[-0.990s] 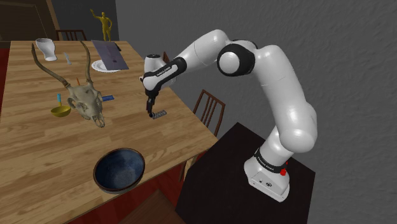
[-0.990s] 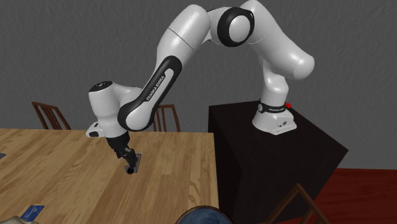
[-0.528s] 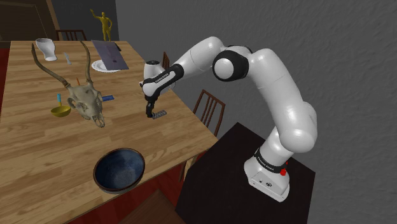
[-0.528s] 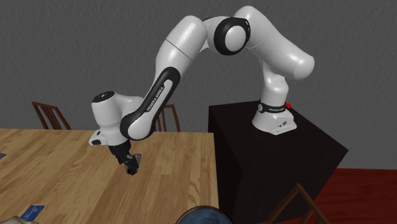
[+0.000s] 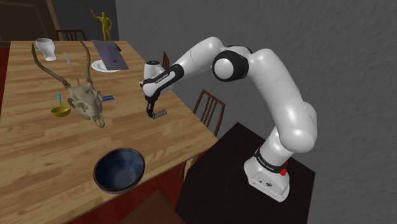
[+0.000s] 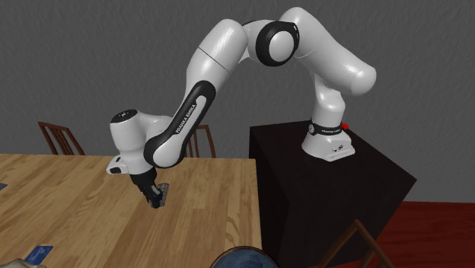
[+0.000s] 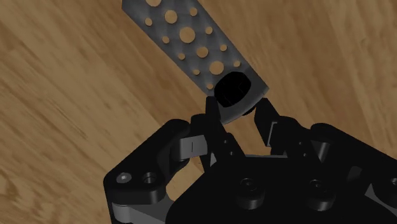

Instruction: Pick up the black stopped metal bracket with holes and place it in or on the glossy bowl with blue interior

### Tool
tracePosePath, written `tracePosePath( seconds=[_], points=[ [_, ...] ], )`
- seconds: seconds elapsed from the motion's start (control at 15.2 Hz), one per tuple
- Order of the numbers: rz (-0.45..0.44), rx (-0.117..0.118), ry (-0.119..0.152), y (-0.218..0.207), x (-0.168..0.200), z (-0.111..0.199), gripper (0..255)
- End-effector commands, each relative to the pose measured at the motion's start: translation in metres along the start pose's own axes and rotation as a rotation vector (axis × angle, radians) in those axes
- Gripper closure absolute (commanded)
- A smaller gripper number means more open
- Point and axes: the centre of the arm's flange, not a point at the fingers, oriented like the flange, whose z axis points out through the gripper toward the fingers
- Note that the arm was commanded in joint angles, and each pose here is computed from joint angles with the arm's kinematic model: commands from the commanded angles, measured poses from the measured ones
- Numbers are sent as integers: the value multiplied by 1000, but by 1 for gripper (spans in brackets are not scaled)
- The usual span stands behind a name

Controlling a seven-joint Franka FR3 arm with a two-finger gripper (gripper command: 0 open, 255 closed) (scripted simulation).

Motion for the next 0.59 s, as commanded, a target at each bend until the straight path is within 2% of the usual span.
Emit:
tracePosePath(
  seconds=[0.0, 0.53],
  points=[
    [0, 1, -1, 0, 0, 0, 255],
    [0, 1, 0, 0, 0, -5, 255]
  ],
)
